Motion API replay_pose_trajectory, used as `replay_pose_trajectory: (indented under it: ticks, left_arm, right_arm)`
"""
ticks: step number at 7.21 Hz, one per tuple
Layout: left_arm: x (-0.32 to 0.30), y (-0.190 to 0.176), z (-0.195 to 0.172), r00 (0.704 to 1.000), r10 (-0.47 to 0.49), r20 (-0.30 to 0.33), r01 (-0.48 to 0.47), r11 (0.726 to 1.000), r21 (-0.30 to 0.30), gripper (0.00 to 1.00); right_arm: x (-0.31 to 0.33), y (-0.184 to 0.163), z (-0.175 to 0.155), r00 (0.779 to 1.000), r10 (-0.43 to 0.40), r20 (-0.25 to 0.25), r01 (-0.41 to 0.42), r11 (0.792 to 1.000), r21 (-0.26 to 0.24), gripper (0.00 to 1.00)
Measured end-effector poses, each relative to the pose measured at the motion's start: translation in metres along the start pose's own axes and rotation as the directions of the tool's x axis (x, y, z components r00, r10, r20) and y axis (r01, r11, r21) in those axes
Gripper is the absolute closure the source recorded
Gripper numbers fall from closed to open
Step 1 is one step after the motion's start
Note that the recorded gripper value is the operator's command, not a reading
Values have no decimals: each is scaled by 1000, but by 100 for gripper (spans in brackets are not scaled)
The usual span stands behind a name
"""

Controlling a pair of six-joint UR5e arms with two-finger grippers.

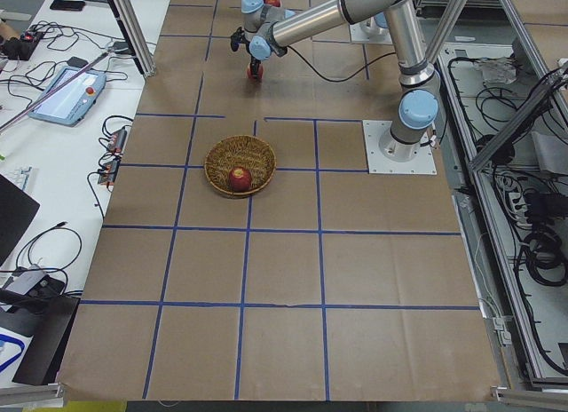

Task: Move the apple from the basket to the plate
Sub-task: 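Carry the apple with the left gripper to the table center and release, then raise the left gripper back over the basket while the right gripper reaches toward the apple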

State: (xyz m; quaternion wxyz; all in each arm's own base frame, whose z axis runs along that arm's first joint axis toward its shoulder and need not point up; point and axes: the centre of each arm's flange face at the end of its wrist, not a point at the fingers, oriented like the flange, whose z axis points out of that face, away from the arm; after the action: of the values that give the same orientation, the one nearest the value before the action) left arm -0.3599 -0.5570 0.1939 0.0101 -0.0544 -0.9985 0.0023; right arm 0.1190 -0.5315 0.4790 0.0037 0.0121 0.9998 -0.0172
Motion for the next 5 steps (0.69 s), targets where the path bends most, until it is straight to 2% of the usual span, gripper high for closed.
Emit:
replay_pose_trajectory:
  ticks: [1, 2, 5]
  left_arm:
    - [-2, 2, -20, 1000, -1, -3, 1, 1000, 13, 1]
    - [-9, 5, -58, 1000, -6, -4, 6, 1000, 21, 1]
    - [-73, 42, -202, 1000, 17, 8, -17, 1000, 14, 1]
  right_arm:
    - [0, 0, 0, 1000, 0, 1, 0, 1000, 0, 0]
    - [0, 0, 0, 1000, -1, 1, 1, 1000, 1, 0]
    - [-2, 0, -2, 1000, -1, 3, 1, 1000, 5, 0]
